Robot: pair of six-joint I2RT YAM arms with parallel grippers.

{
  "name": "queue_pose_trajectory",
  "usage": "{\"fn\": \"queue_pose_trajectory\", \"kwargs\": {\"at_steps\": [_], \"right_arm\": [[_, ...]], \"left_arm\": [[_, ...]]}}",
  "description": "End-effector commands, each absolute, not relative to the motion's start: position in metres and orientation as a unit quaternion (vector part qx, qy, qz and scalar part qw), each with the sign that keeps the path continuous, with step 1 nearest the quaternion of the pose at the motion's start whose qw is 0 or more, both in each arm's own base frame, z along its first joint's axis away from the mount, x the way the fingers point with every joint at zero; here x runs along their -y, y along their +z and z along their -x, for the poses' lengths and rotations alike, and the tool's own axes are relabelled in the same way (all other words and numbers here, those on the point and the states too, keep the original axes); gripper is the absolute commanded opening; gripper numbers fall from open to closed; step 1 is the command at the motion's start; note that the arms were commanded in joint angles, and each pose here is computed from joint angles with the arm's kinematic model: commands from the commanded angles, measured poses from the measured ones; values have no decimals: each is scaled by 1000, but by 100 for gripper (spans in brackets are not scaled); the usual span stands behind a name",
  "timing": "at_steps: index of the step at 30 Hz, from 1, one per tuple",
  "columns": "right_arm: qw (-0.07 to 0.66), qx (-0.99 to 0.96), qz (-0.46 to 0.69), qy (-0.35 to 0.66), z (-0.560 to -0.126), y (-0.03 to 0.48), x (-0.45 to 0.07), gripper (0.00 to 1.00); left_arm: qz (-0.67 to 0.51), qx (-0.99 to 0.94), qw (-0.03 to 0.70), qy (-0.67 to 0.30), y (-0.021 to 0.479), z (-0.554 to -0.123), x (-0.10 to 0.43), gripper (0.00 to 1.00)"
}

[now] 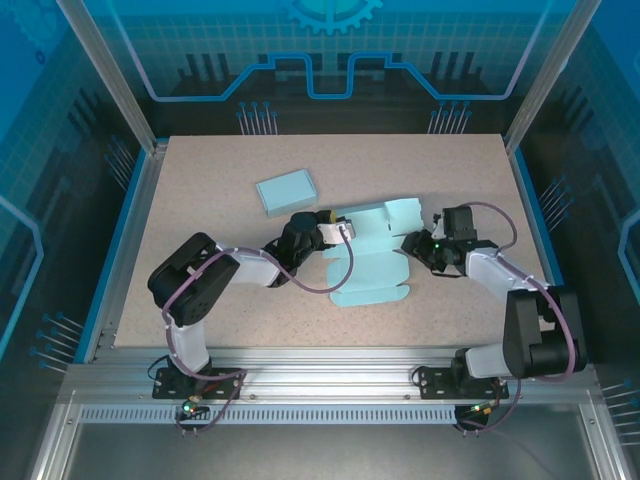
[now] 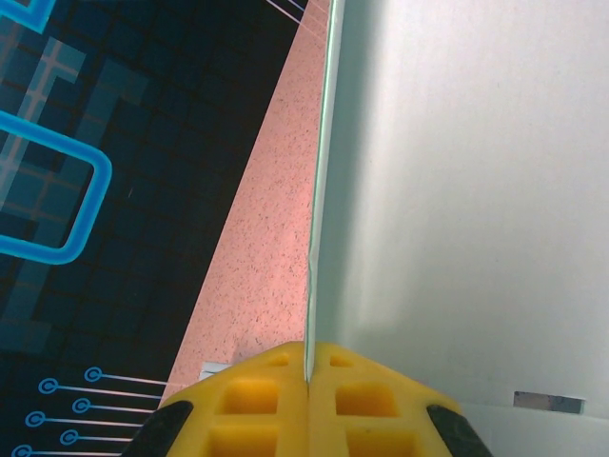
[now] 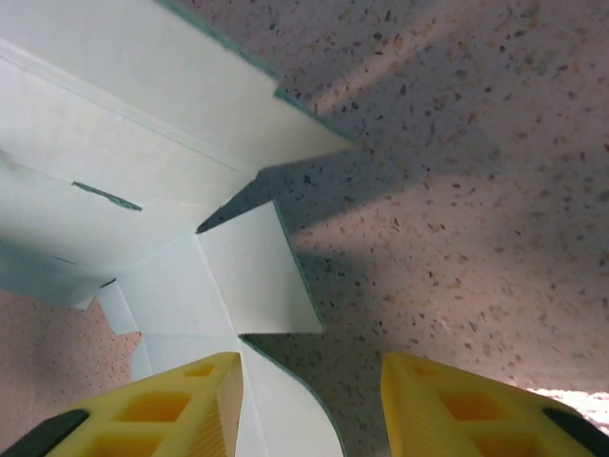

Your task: Fold the paper box

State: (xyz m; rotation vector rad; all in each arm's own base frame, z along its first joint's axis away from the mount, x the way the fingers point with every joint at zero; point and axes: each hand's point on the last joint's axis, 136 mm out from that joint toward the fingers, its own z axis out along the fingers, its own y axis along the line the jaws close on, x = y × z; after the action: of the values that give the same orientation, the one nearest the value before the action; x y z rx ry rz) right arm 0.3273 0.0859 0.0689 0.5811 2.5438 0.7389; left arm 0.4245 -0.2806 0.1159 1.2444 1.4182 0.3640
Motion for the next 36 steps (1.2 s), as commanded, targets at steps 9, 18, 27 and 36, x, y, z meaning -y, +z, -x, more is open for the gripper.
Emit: {"fn": "queue_pose_trajectory", "kwargs": {"at_steps": [9, 18, 27, 36], "right_arm": [[252, -909, -175, 282, -358, 84, -99, 43], [262, -908, -160, 286, -361, 97, -114, 35], [262, -914, -138, 276, -361, 96, -137, 35], [234, -925, -137, 267, -367, 65, -153, 36]], "left_arm": [[-515, -601, 594, 141, 131, -424, 281, 0], [-522, -604, 580, 161, 124, -428, 280, 0], [-529, -595, 574, 191, 121, -431, 291, 0], [-533, -565, 579, 248, 121, -436, 300, 0]]}}
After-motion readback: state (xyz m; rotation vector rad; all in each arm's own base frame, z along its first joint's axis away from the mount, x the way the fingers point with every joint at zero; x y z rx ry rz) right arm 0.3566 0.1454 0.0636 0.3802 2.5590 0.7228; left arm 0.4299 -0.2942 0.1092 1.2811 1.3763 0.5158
